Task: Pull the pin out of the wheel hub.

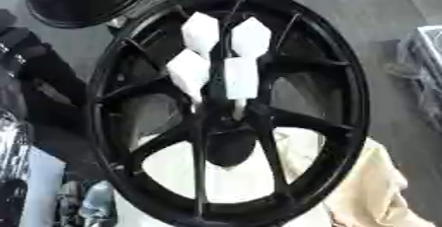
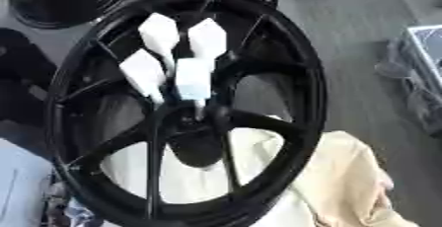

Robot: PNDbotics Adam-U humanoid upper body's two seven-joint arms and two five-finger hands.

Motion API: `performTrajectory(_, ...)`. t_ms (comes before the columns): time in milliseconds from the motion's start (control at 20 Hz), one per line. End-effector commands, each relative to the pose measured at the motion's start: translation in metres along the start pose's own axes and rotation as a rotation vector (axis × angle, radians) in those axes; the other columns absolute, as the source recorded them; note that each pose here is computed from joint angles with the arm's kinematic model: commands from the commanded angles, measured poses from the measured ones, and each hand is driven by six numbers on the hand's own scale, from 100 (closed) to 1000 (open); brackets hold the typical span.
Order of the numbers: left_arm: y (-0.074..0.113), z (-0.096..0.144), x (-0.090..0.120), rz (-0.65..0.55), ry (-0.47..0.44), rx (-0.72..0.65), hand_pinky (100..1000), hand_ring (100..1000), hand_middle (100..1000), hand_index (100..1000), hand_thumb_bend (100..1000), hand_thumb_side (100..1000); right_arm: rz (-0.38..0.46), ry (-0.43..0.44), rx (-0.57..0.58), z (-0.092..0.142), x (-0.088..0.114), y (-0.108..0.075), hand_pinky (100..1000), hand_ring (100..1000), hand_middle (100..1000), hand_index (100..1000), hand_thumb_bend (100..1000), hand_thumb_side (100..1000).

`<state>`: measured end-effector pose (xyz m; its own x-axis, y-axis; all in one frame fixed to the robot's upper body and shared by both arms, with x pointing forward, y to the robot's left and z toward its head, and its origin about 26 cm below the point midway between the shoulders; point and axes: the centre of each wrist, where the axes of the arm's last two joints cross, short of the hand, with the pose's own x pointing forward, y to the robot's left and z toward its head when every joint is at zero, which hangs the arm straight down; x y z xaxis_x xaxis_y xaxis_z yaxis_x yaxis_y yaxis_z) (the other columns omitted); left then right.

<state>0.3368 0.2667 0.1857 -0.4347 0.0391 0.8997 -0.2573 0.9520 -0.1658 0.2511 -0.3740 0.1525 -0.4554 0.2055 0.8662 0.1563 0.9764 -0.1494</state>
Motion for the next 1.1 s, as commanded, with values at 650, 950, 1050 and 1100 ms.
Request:
performTrajectory(650, -0.007, -0.041, 0.072, -0.084, -0.274, -0.061, 614, 746, 752, 719, 100, 739, 0.036, -0.015, -0.014, 0.0, 0.01, -0.008, 1000, 913, 847, 856, 100, 549)
performTrajectory(950, -0.035, -0.075, 0.15, -0.198, -0.478, -0.283, 625, 746, 740, 719, 100, 686, 0.048, 0.008, -0.011, 0.004, 0.007, -0.008, 1000, 913, 847, 855, 100, 552)
performTrajectory(1050, -0.049, -0.079, 0.173, -0.23, -0.53, -0.399, 630, 745, 738, 720, 100, 655, 0.054, 0.012, -0.01, 0.005, 0.006, -0.008, 1000, 913, 847, 855, 100, 551)
performTrajectory(1100, -0.056, -0.079, 0.185, -0.259, -0.558, -0.467, 632, 745, 739, 722, 100, 640, 0.056, 0.013, -0.011, 0.005, 0.006, -0.008, 1000, 913, 847, 855, 100, 551)
